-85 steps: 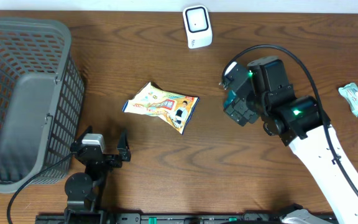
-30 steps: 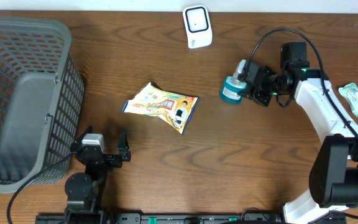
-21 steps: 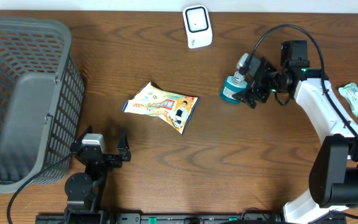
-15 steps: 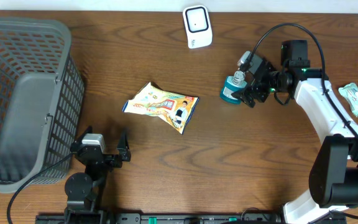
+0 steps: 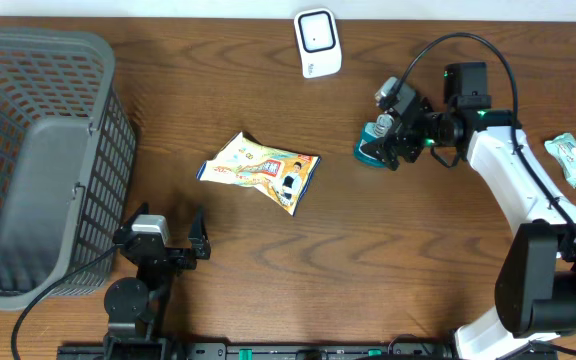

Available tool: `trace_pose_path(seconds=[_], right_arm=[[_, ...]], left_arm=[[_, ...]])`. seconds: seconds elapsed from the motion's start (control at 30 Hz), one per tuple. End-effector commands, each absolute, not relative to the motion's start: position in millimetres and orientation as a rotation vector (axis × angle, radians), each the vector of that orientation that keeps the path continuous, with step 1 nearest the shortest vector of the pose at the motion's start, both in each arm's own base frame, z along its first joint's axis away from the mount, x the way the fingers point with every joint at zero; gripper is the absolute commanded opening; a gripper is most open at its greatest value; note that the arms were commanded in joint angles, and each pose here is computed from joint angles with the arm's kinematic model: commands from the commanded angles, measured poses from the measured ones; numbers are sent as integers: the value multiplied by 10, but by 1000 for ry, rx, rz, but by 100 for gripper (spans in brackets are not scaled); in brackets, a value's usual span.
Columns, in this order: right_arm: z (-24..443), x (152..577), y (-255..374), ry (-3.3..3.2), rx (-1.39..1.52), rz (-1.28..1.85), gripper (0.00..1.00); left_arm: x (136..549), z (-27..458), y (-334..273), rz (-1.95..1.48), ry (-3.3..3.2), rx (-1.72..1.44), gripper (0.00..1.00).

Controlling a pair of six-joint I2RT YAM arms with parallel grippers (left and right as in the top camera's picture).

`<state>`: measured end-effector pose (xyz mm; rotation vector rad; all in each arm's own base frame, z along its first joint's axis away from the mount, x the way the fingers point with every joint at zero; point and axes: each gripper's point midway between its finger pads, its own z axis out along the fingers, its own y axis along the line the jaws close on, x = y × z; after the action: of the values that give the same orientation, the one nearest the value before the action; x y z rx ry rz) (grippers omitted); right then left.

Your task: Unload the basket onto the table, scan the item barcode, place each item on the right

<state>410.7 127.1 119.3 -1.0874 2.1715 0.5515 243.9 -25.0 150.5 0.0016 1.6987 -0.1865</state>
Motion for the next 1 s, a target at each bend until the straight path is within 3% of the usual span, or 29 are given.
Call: trace_pose_path(seconds=[0.0, 0.2, 0.83, 0.97], right_arm=[[1366, 4146, 1327, 2116, -1108, 531, 99], [1280, 4195, 1331, 2128, -1117, 492, 98], [837, 4269, 1305, 2237, -1145, 401, 69], [834, 4263, 1307, 2239, -1145, 402, 41]], left_arm=[[2434, 1341, -275, -187, 1741, 21, 98], [2434, 1341, -275, -187, 1741, 21, 98], [2434, 1342, -275, -187, 1741, 21, 98], [2434, 1342, -275, -187, 1741, 21, 98]])
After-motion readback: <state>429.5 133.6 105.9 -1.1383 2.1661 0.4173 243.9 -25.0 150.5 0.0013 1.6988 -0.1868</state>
